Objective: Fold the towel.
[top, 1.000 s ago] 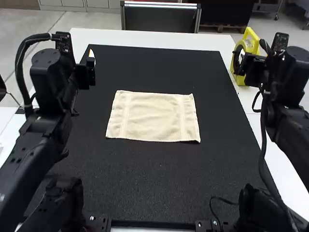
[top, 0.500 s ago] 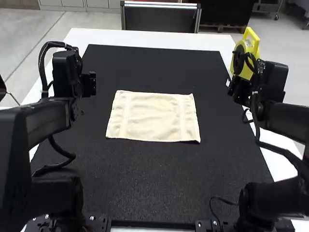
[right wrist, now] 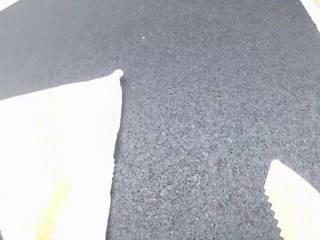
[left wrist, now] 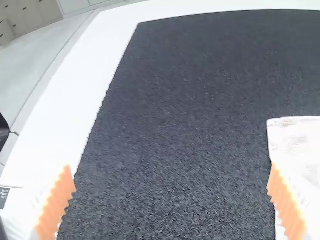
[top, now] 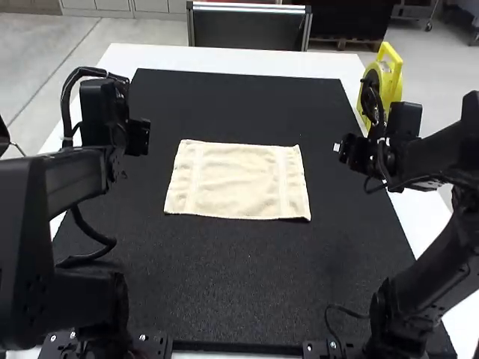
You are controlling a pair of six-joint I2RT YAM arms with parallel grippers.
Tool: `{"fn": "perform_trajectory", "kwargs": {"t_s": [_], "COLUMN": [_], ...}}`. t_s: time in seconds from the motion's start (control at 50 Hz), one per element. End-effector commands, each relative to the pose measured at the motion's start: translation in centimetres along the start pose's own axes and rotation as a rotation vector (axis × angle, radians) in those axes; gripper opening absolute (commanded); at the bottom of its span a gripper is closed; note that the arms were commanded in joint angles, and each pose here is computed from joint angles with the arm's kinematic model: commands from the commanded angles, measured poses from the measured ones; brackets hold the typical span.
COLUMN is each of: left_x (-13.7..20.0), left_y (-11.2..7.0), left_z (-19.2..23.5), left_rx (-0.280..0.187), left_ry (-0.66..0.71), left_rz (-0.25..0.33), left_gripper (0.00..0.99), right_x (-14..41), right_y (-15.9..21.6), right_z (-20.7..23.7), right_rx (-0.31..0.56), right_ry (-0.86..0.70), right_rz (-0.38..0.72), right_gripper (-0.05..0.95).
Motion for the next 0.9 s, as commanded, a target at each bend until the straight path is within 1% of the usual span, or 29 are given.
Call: {"fn": "perform_trajectory", "kwargs": {"t_s": [0.0,0.04,0.06,0.08,0.1,0.16,0.22,0.28,0.36,0.42,0.5,0.66,0.76,0.88], "left_x": [-1.5,-2.1,-2.5,-2.7,-3.0,-4.1,-5.2,-6.1,-7.1,-7.6,-8.4,-9.7,-10.0,-10.1], "left_y": [-1.4,-1.7,-1.7,-1.7,-1.5,-0.7,-0.4,-0.5,-0.6,-1.0,-1.3,-1.7,-1.9,-2.7], "left_z": [1.4,2.4,2.9,3.2,3.3,3.7,4.0,3.8,3.2,2.9,2.7,3.4,3.3,2.8], "left_rx": [0.043,0.071,0.1,0.112,0.119,0.129,0.135,0.142,0.158,0.16,0.159,0.157,0.138,0.119], "left_ry": [0.081,0.121,0.139,0.148,0.149,0.15,0.166,0.178,0.174,0.171,0.174,0.206,0.202,0.167], "left_rz": [0.124,0.16,0.174,0.183,0.186,0.165,0.17,0.188,0.218,0.251,0.274,0.29,0.308,0.336], "left_gripper": [0.911,0.911,0.911,0.911,0.911,0.911,0.913,0.933,0.934,0.933,0.926,0.931,0.933,0.925], "right_x": [-0.2,-0.3,-0.3,-0.4,-0.4,-0.6,-0.9,-1.4,-2.1,-2.7,-3.3,-4.6,-5.2,-6.0], "right_y": [0.9,1.0,1.1,1.2,1.3,1.6,1.9,2.6,3.5,4.1,4.8,5.6,5.9,5.7], "right_z": [-1.1,-1.0,-0.8,-0.7,-0.7,-0.8,-0.4,0.1,0.7,1.2,1.4,1.7,1.7,1.2], "right_rx": [0.067,0.078,0.082,0.082,0.085,0.096,0.098,0.102,0.111,0.119,0.122,0.127,0.134,0.136], "right_ry": [-0.027,-0.024,-0.019,-0.018,-0.018,-0.03,-0.016,0.002,0.024,0.037,0.04,0.043,0.034,0.02], "right_rz": [-0.056,-0.059,-0.062,-0.063,-0.066,-0.073,-0.079,-0.099,-0.115,-0.124,-0.136,-0.143,-0.148,-0.141], "right_gripper": [0.9,0.9,0.9,0.9,0.9,0.9,0.9,0.9,0.9,0.9,0.9,0.9,0.9,0.9]}}
Point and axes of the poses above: each hand's point on the last joint's axis, 136 mm out from that joint toward the fingers, its own x axis back along the fingers, its own y axis along the line the jaws close on, z = x × y, the point moved 5 cm from there along x, back along the fingers, and after that the axes turned 7 degrees about x, right-handed, at the moved point
